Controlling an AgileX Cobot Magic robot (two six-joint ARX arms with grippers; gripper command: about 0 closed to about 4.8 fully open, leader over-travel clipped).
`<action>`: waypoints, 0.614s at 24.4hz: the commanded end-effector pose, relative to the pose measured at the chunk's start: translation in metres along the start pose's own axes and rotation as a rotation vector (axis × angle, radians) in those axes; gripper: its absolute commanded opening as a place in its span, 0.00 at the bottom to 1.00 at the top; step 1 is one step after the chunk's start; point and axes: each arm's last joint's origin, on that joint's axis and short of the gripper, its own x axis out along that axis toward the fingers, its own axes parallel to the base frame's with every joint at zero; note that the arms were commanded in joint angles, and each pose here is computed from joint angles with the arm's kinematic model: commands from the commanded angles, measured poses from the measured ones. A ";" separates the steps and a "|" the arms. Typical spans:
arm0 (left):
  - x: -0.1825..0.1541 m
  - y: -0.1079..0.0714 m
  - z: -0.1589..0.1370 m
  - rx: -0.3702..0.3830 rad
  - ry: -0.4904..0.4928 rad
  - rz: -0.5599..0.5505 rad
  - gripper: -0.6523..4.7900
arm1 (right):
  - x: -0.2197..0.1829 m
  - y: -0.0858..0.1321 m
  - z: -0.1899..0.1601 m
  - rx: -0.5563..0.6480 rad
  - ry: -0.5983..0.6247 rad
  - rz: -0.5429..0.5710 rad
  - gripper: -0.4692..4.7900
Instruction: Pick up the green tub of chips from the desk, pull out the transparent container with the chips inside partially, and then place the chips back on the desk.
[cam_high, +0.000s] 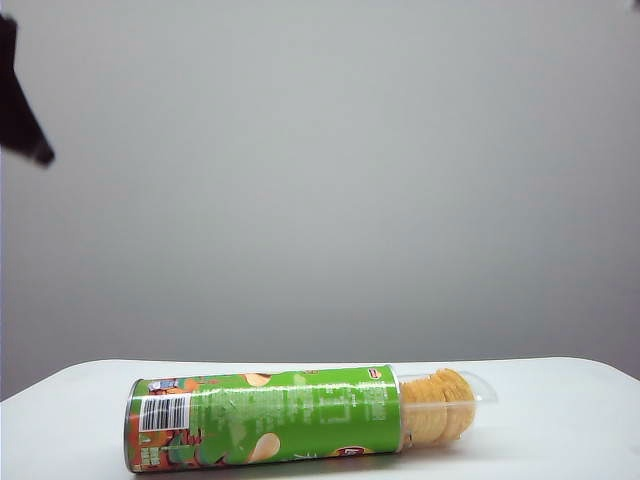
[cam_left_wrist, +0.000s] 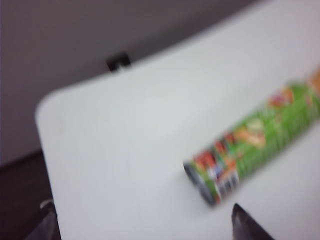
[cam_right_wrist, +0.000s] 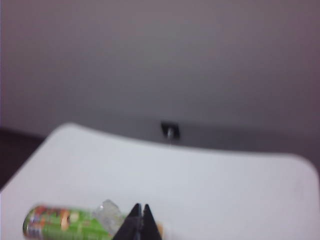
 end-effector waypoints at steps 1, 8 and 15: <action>-0.023 0.002 0.001 -0.115 -0.270 0.098 0.93 | -0.019 0.000 -0.002 -0.013 -0.111 -0.044 0.09; -0.027 0.000 -0.036 -0.176 -0.478 0.275 0.79 | -0.014 -0.016 -0.061 0.061 -0.295 -0.210 0.09; -0.010 -0.009 -0.072 -0.193 -0.579 0.183 0.78 | -0.006 -0.026 -0.116 0.137 -0.440 -0.177 0.09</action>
